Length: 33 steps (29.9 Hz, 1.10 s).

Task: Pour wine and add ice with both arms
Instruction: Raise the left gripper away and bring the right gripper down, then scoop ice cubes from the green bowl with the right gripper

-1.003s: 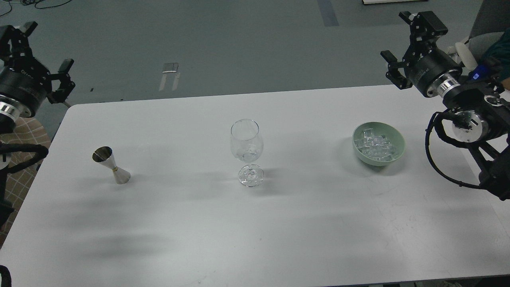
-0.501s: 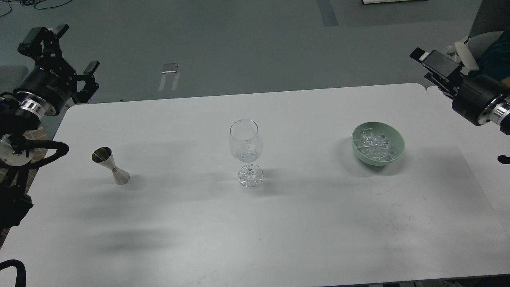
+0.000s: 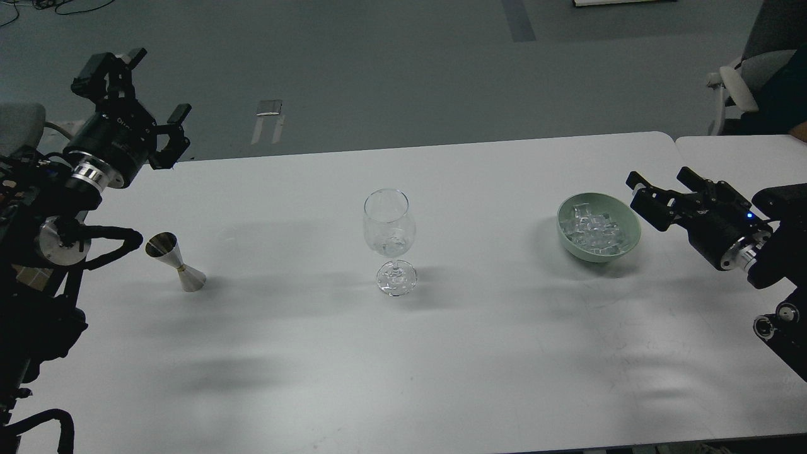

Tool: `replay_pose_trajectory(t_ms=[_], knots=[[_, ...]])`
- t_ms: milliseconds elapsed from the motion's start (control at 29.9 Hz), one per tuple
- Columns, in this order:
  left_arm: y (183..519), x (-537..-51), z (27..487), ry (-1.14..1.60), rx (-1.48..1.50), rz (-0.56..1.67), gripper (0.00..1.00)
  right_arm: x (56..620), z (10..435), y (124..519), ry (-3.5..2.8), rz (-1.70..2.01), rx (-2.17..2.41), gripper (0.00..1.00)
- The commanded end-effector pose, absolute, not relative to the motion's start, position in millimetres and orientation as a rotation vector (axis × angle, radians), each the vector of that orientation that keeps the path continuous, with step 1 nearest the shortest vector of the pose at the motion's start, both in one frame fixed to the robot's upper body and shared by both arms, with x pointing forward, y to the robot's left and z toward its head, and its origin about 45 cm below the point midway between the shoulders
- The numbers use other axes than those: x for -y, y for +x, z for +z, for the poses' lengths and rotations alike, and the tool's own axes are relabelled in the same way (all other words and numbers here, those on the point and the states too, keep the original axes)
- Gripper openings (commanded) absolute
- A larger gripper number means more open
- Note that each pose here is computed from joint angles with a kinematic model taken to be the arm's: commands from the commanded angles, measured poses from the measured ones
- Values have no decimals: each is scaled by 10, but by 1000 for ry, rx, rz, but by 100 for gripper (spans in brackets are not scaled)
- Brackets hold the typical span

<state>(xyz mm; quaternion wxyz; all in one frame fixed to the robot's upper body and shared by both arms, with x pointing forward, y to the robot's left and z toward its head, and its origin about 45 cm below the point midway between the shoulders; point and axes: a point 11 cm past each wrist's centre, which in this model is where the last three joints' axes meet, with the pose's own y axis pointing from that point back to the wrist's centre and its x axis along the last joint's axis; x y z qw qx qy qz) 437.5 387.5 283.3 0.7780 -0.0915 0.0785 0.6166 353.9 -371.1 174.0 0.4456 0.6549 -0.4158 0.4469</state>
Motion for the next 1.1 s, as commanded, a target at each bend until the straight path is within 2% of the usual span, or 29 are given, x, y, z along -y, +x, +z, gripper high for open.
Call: replay_pose_trajectory(t_ms=[0,100,568,702,836,1070], knots=[[4375,-3874,2837,-200,-168,1333,98,3559,1587,3517,1650,1103,986,100],[4372,-3876,2831,-200,-171,1334,98,3526,1407,3497,1643,1082,939,100],[4373,-3854,2815,-208,-175,1332,98,3271,1255,3665,1674,1068,906,98],[4375,-3857,2825,-208,-173,1332,98,3243,1185,3631,1681,1059,876,93],[4374,-3863,2828,-207,-171,1333,98,3243,1137,3610,1692,1029,845,78],[4376,-3852,2822,-209,-174,1331,98,3271,1108,3610,1688,1013,841,74]])
